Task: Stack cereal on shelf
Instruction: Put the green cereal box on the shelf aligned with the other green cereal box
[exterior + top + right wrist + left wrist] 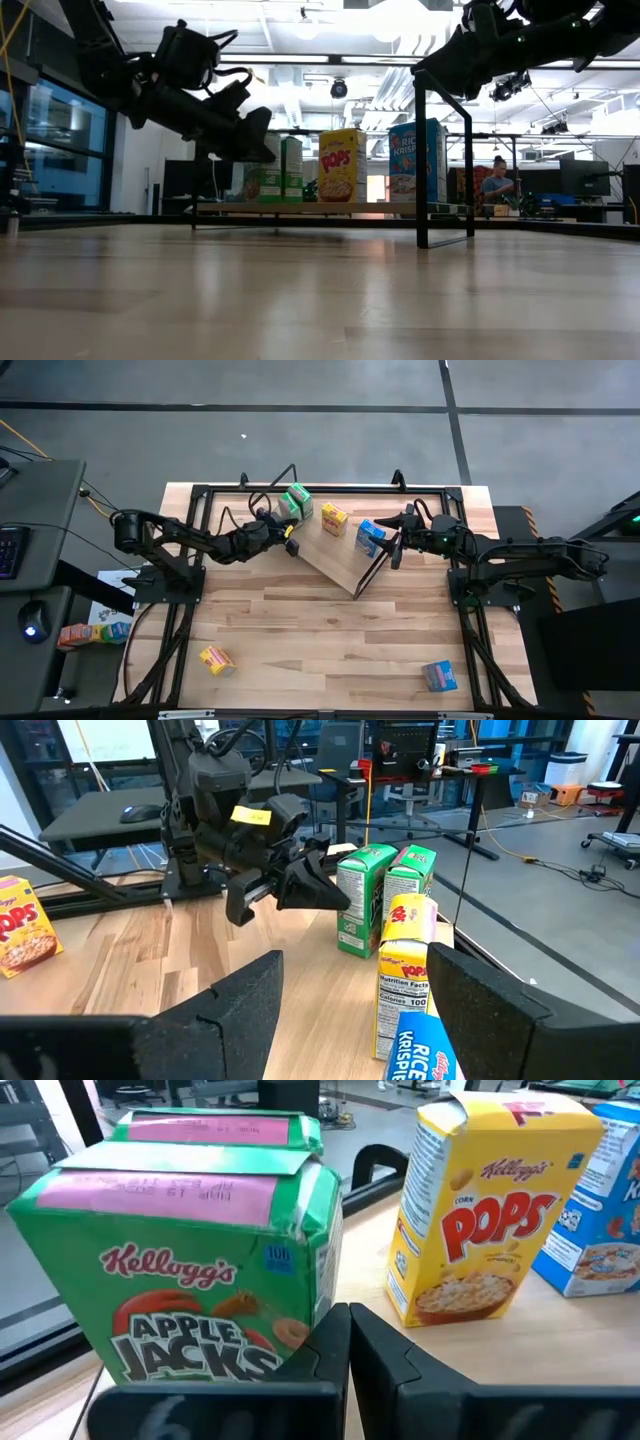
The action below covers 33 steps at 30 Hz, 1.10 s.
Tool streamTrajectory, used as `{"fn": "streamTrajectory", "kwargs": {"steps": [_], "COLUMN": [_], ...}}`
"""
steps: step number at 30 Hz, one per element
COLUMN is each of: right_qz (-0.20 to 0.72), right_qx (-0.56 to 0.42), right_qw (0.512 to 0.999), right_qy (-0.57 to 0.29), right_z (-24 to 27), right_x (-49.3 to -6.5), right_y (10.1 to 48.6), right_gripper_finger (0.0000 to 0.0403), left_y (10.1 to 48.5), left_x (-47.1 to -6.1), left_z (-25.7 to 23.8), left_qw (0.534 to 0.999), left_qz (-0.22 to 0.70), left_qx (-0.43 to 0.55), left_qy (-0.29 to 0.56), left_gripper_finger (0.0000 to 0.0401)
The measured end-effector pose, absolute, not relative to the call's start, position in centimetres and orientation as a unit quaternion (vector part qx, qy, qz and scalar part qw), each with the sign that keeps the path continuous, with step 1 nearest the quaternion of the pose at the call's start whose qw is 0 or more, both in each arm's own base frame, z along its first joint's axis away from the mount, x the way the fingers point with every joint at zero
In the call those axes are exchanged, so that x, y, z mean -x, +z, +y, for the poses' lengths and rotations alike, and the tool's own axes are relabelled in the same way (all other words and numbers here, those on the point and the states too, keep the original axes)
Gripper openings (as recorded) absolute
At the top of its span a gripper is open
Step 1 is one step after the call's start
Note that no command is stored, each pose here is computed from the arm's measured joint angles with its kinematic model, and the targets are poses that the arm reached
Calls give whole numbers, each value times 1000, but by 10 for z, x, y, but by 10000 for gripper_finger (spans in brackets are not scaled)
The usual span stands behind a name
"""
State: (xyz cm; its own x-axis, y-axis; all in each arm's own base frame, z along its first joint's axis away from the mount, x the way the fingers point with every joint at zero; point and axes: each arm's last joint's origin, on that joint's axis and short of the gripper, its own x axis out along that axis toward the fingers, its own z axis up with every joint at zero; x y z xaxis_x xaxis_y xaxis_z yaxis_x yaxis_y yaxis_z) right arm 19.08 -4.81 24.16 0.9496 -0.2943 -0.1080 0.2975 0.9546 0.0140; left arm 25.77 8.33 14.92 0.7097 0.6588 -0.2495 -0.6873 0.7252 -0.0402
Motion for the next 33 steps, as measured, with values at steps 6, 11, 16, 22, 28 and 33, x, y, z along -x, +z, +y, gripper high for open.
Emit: {"fn": "streamTrajectory", "kwargs": {"steps": [6,11,16,22,28,33], "right_qz": [52,52,60,63,53,52], "right_qx": [-14,-14,-15,-14,-9,-13], "right_qw": [987,987,987,987,987,987], "right_qy": [-150,-150,-150,-150,-152,-152], "right_z": [-48,-48,-48,-48,-48,-48], "right_x": [-191,-191,-191,-191,-191,-191], "right_y": [242,242,240,240,242,242], "right_gripper_finger": [240,240,240,240,240,240], "left_y": [150,155,174,196,184,163], "left_x": [-258,-258,-245,-223,-234,-245], "left_z": [84,78,66,61,65,77], "left_qw": [922,939,943,905,909,896], "left_qz": [107,112,159,223,199,209], "left_qx": [66,63,39,39,24,13], "left_qy": [366,320,289,361,365,391], "left_gripper_finger": [0,0,0,0,0,0]}}
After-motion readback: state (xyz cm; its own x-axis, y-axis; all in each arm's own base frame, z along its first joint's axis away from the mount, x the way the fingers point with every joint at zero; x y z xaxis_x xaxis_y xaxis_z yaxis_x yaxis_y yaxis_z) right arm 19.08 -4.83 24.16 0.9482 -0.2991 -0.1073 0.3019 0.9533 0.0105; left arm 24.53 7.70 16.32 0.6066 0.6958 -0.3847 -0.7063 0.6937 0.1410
